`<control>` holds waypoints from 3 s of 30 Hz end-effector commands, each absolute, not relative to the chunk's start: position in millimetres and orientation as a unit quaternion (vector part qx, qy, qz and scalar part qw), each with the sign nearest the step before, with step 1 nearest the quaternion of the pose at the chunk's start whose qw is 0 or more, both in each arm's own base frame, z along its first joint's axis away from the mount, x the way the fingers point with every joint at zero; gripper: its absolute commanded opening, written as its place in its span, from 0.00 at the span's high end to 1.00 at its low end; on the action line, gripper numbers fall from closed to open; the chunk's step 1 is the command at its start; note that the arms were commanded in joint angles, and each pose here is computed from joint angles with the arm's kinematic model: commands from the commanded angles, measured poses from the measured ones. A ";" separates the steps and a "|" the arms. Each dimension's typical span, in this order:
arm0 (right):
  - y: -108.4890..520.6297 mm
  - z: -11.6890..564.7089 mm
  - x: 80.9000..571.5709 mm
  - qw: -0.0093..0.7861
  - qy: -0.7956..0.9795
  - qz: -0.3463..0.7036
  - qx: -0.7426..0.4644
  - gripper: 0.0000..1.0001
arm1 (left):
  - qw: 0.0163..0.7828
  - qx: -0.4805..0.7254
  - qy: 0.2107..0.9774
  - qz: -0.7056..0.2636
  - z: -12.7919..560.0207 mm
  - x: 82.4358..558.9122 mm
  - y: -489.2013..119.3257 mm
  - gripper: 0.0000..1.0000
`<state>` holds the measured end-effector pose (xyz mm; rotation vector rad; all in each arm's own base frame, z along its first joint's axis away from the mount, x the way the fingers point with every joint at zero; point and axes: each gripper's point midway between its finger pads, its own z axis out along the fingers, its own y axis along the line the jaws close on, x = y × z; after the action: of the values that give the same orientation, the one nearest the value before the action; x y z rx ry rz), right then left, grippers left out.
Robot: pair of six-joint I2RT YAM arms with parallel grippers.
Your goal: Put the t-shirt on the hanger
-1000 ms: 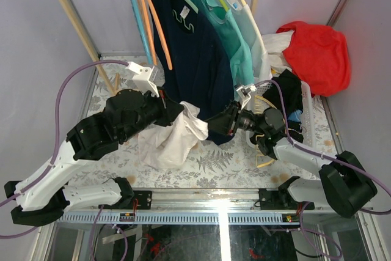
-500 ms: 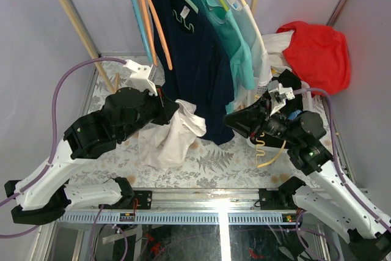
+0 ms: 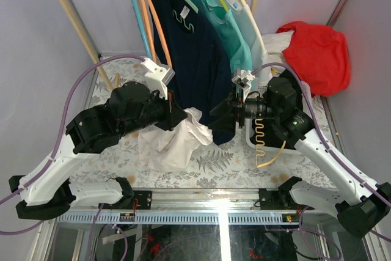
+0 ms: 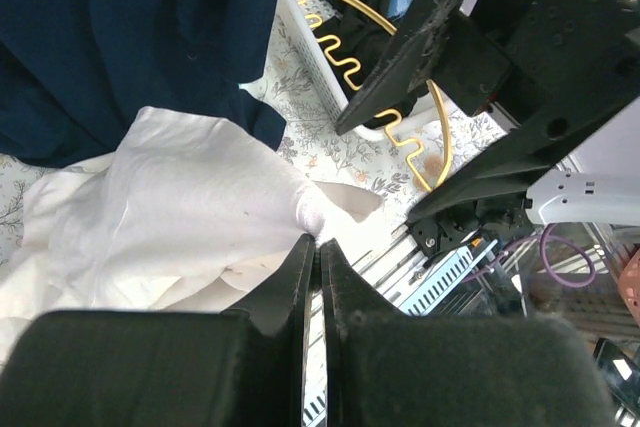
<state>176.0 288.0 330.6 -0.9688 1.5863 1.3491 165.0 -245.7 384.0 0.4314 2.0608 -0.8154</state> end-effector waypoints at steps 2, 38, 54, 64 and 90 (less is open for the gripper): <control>282.6 365.3 140.8 0.408 0.551 0.572 -0.450 0.28 | 0.433 0.197 0.811 -0.342 395.9 157.2 -246.5 1.00; 316.4 381.7 213.8 0.469 0.669 0.461 -0.347 1.00 | 0.550 0.076 0.799 -0.232 440.3 197.0 -180.6 1.00; 433.8 595.5 201.0 0.363 0.365 0.752 -0.412 1.00 | 0.850 -0.040 0.436 -0.293 712.1 150.1 -51.2 1.00; 347.8 361.9 236.7 0.374 0.753 0.467 -0.276 1.00 | 0.678 -0.022 0.706 -0.203 493.3 235.7 -159.8 1.00; 212.1 222.2 274.7 0.410 0.894 0.147 -0.104 1.00 | 0.479 0.018 0.845 -0.236 270.3 211.6 -211.3 0.98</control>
<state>254.0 244.9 189.0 -0.3834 2.3698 0.5278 213.4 -215.3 284.6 0.0385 2.0246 -0.6041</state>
